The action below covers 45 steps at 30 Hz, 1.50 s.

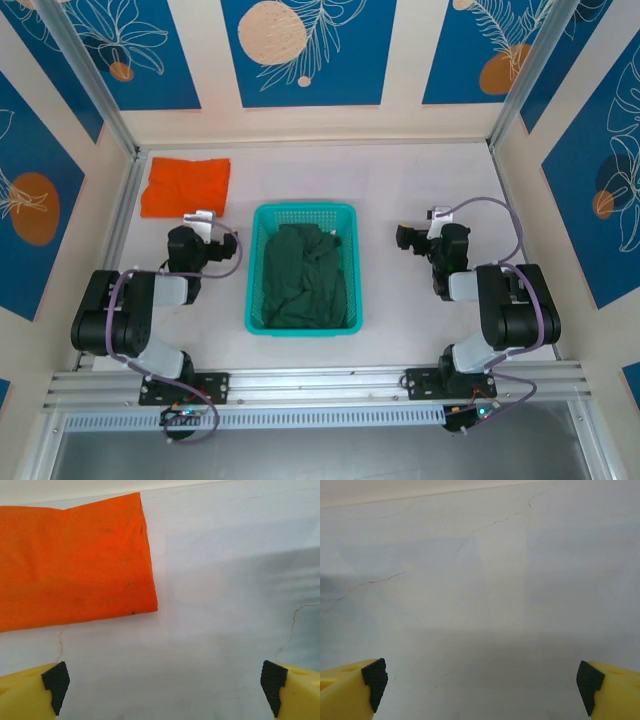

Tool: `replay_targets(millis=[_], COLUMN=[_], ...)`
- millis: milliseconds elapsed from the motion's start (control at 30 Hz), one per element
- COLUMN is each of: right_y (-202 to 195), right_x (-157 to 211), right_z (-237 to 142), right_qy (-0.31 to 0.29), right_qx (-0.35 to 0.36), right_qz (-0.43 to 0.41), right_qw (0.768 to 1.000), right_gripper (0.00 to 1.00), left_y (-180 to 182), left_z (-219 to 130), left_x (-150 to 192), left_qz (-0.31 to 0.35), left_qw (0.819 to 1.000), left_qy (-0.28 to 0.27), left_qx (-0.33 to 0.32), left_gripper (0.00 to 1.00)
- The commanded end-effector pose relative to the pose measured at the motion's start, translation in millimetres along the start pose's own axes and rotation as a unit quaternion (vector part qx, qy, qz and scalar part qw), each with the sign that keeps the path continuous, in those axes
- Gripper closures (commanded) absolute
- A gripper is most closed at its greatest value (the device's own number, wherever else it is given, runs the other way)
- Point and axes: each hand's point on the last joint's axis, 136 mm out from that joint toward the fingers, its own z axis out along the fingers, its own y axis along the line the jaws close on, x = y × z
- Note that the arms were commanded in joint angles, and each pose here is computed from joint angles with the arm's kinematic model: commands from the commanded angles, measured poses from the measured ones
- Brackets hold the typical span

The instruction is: Fold and stack the t-shirts

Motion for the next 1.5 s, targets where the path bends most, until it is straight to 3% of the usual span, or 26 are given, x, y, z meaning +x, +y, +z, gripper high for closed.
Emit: replay_targets(millis=[0,833,1067,1133,1233,1333,1400,1467], right_y=[2.6,4.9,3.4,8.8,2.5,-4.4,-10.2,-9.3], right_x=[-18.1,-18.7,-54.2,-74.7,-95.9,-100.0,-94.9,-91.6], right_z=[1.7,1.9,-11.6,-33.0,-67.5,-97.3,-114.5,-124.5], right_qy=[-0.024,-0.021,0.049,0.008,-0.005,0.038,0.069,0.083], right_qx=[-0.008,-0.015,0.017,0.011,0.035,0.053,0.058,0.067], right_qz=[-0.009,-0.011,0.017,0.023,0.091,0.181,0.26,0.281], right_qw=[1.0,1.0,0.999,1.0,0.995,0.981,0.961,0.954], right_gripper=[0.01,0.01,0.01,0.01,0.01,0.01,0.01,0.01], left_y=[1.3,1.5,11.5,29.1,55.8,38.3,23.3,26.0], left_z=[-0.4,-0.6,-18.0,-34.6,-57.7,-64.8,-78.0,-90.5], left_x=[-6.0,-6.5,-42.4,-65.2,-90.0,-119.4,-142.6,-152.1], left_qz=[0.005,0.004,-0.006,-0.059,-0.145,-0.164,-0.171,-0.248], left_qw=[1.0,1.0,1.0,0.995,0.979,0.983,0.984,0.965], left_qy=[-0.015,-0.015,-0.003,-0.025,-0.013,-0.005,-0.04,-0.076], left_qx=[0.005,0.005,-0.02,-0.07,-0.145,-0.077,-0.029,-0.028], left_gripper=[0.0,0.0,0.0,0.0,0.0,0.0,0.0,0.0])
